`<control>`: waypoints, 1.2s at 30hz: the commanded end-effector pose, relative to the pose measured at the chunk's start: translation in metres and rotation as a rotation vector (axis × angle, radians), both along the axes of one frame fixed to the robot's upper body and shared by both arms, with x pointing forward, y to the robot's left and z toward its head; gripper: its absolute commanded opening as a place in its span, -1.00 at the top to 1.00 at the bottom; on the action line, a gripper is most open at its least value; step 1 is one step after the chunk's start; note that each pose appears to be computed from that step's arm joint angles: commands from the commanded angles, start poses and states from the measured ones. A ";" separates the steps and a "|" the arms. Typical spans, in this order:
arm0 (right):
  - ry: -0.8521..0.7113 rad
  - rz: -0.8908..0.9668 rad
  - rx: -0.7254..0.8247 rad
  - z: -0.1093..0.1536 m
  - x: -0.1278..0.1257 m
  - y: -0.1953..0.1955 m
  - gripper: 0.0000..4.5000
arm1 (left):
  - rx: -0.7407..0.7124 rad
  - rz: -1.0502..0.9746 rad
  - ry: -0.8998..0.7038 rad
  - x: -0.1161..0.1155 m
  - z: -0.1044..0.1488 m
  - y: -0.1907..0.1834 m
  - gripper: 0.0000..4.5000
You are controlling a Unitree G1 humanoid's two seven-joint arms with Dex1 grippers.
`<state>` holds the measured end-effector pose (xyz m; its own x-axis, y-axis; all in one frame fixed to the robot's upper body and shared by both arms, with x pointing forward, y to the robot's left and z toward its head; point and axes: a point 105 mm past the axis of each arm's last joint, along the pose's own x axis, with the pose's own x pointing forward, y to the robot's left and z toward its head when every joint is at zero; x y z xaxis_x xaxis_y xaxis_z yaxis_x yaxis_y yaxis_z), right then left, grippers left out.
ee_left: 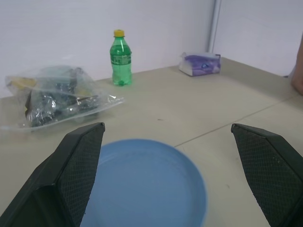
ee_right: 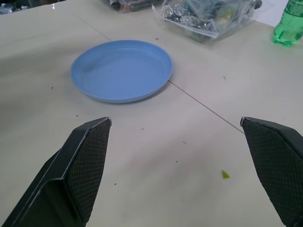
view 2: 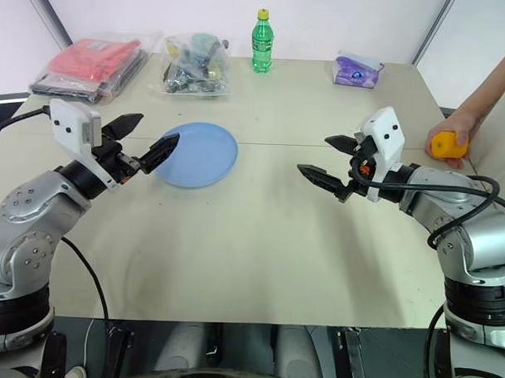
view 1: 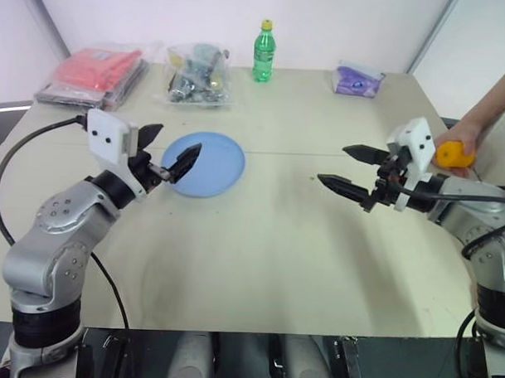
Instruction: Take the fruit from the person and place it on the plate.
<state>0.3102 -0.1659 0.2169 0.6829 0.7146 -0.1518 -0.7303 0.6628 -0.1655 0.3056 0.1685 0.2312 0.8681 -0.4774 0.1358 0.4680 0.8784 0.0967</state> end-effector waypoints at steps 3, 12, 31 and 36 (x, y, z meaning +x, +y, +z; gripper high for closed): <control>-0.044 0.002 -0.011 0.009 0.000 0.000 -1.00 | -0.004 0.001 -0.044 -0.006 0.011 0.000 -0.99; -0.037 -0.005 -0.025 0.006 0.000 -0.001 -1.00 | 0.001 -0.015 -0.052 -0.003 0.013 -0.004 -0.99; -0.013 0.013 -0.033 -0.003 -0.004 0.004 -1.00 | 0.029 -0.025 -0.048 -0.001 0.013 -0.003 -0.99; -0.012 0.012 -0.031 -0.003 -0.004 0.003 -1.00 | 0.037 -0.026 -0.043 -0.002 0.013 -0.002 -0.99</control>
<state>0.3094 -0.1648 0.2046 0.6782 0.7096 -0.1911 -0.7347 0.6593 -0.1597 0.3069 0.1638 0.2330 0.8535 -0.5078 0.1169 0.4953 0.8603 0.1211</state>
